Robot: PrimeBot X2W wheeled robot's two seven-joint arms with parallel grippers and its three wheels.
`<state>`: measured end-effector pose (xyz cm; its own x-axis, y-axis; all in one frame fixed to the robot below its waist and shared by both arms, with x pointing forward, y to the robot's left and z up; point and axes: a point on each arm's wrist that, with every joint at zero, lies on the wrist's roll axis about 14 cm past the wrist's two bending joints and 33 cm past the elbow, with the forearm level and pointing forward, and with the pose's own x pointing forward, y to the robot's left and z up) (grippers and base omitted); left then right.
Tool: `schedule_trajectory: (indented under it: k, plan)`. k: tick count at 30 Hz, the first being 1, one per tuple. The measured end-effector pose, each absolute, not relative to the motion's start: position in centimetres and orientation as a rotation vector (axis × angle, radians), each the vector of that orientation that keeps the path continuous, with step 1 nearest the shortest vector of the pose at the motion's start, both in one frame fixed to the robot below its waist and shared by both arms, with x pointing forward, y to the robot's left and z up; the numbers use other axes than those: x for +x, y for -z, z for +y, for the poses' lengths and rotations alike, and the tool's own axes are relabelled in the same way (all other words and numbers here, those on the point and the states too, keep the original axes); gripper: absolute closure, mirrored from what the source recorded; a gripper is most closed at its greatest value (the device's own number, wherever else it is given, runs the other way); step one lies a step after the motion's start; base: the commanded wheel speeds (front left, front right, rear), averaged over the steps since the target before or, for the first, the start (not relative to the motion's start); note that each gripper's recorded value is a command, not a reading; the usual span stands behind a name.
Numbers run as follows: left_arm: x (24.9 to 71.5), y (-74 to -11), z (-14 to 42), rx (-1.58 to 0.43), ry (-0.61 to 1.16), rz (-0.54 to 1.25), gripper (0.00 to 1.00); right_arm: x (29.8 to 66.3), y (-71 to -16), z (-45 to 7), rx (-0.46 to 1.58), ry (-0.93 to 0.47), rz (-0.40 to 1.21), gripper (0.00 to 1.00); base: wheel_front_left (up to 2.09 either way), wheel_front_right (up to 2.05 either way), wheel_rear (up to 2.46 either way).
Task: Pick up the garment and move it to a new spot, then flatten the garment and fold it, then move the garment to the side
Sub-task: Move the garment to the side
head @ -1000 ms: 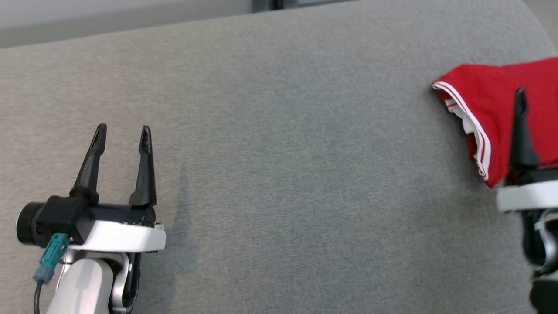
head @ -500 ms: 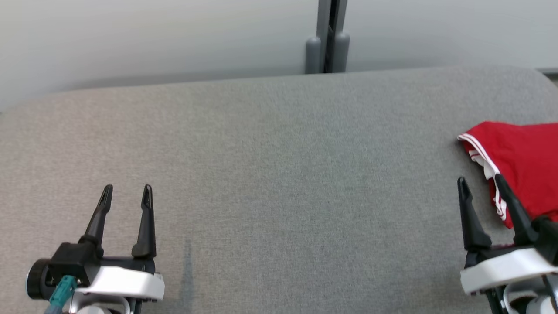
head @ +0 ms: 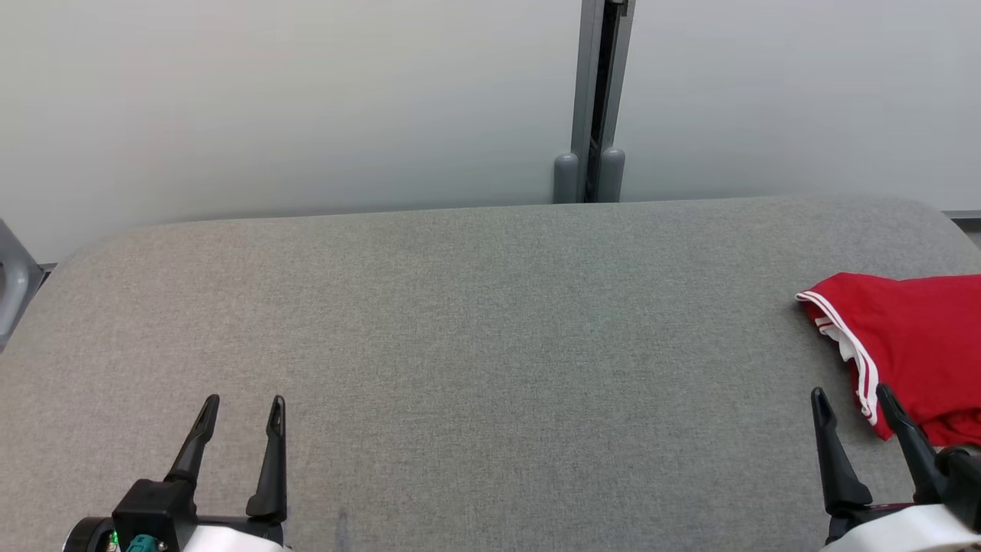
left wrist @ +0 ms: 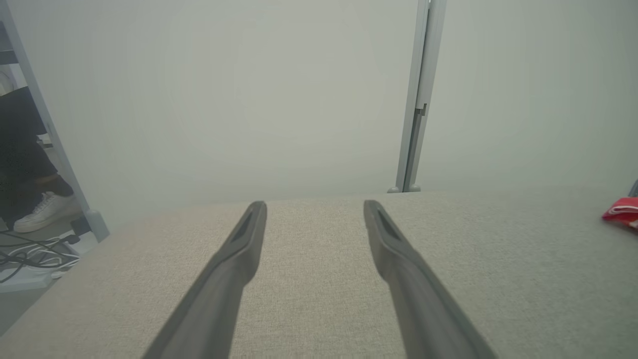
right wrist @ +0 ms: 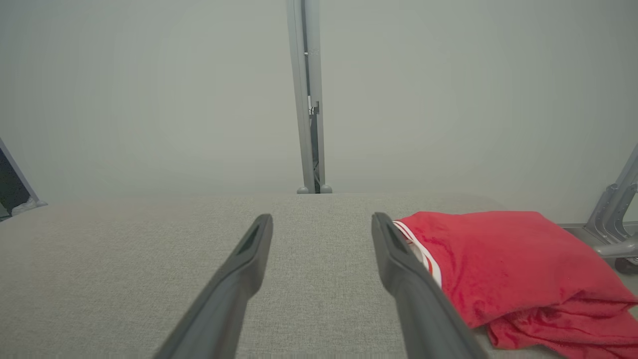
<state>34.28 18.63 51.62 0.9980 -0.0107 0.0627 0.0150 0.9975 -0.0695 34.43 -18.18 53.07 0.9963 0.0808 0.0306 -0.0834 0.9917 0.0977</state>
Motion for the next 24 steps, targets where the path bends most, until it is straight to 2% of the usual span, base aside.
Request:
schedule_trajectory:
  k: [24]
  plan:
    - [33.55, -51.43, 19.16, -0.075, -0.018, -0.036, 0.00, 33.65, -53.42, -17.48, 0.100, -0.096, -0.019, 0.00, 0.00, 0.00, 0.00]
